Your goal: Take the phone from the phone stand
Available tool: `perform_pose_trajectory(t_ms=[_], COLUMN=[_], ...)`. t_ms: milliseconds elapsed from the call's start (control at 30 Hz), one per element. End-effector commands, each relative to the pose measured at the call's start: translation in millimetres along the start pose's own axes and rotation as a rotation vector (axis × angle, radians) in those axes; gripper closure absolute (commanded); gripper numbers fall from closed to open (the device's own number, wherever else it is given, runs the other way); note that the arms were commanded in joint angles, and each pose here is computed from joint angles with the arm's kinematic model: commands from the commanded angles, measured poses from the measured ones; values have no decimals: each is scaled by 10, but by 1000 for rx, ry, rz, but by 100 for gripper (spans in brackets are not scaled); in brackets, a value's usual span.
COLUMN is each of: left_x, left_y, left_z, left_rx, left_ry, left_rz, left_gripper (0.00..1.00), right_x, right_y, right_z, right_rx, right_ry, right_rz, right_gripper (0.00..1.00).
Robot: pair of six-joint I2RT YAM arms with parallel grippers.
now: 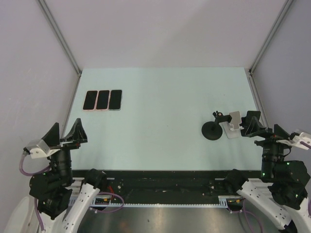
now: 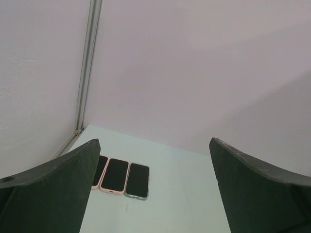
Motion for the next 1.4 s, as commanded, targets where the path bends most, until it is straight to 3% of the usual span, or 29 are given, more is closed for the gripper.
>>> perform_pose_trajectory(t_ms=[0,600,1367], left_x=[-246,-300,-277], left_y=[181,286,252], left_z=[10,-49,-127], left_rx=[4,-6,-10], left_ry=[-54,-1,18], left_rz=[43,168,158], left_gripper=[0,0,0], right_x=[-84,-67,-35], right_y=[-143,-159,-148], right_z=[-10,-267,-323], right_rx=[-28,-69,-91], right_ry=[-4,27,-4], right_rz=[10,-29,-39], right_gripper=[0,0,0])
Point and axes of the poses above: each gripper's point midway between its finger pads, its own x axis out along the fingers, its own y axis along the line the jaws close on, z = x × y, the point moved 10 cm from there along -x, back along the fingers, and after that the axes turned 12 degrees about x, right-handed, at the moved point
